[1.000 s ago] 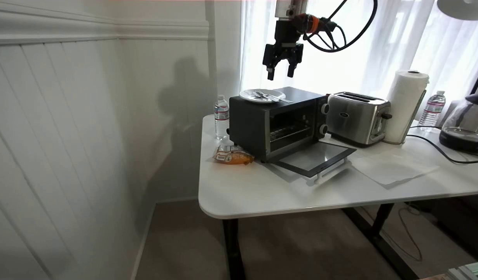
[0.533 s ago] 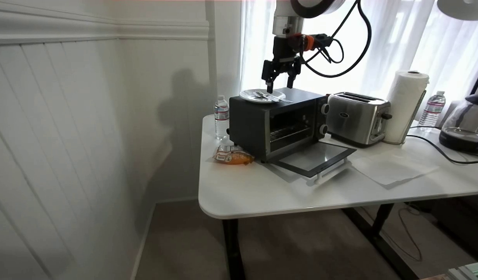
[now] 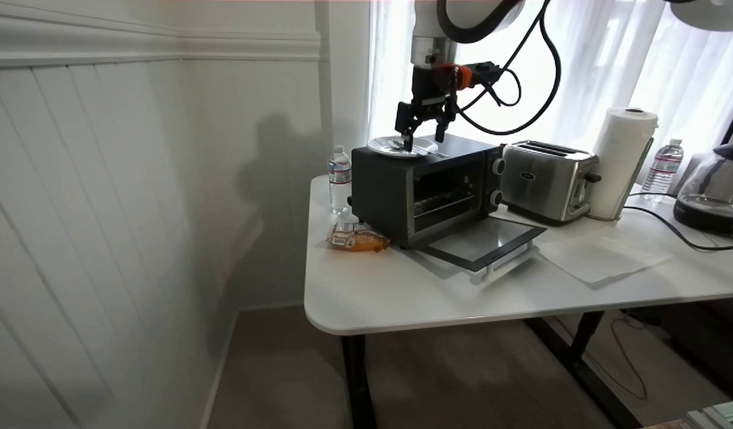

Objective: Pick up the orange packet from the white plate and put it on the table behind the toaster, pick up the silver fork and spoon from the white plate and put them on the sheet of kitchen paper on the table

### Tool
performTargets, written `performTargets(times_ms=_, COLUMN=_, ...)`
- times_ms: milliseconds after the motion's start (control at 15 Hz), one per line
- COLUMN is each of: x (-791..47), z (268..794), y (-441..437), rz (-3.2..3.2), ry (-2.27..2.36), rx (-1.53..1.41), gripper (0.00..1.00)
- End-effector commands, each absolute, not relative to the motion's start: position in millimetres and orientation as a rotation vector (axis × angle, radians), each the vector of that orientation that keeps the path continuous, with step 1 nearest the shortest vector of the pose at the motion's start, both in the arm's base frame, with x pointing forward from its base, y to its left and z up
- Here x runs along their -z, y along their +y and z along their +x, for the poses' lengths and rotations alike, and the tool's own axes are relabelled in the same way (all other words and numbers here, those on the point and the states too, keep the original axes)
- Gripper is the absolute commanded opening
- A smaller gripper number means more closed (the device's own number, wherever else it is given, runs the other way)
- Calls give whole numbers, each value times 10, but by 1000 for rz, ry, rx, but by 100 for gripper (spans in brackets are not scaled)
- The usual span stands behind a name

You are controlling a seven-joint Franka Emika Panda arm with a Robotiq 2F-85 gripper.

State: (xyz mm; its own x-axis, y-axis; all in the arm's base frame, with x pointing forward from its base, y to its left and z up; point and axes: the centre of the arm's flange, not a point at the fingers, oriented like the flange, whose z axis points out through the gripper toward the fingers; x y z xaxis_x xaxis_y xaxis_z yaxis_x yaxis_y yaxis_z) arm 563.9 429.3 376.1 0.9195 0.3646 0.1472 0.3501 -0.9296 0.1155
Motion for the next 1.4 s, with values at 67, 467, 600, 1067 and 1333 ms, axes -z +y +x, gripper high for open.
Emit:
performTargets(times_ms=67, x=-3769, z=5744, y=4405, rz=2970, ry=530, rx=-321, gripper=100)
performTargets(times_ms=467, x=-3720, z=5896, y=4414, rz=2999, ry=485, rx=-333, gripper=100)
performTargets(times_ms=600, x=-3703, z=5928, y=4408, rz=3005, ry=471, rx=-343, gripper=97)
performTargets(times_ms=1067, x=-3667, z=6013, y=4413, rz=3015, ry=447, rx=-366, gripper=52)
performTargets(times_ms=1333, x=-3641, z=6012, y=4421, rz=3024, ry=453, rx=-350, gripper=38)
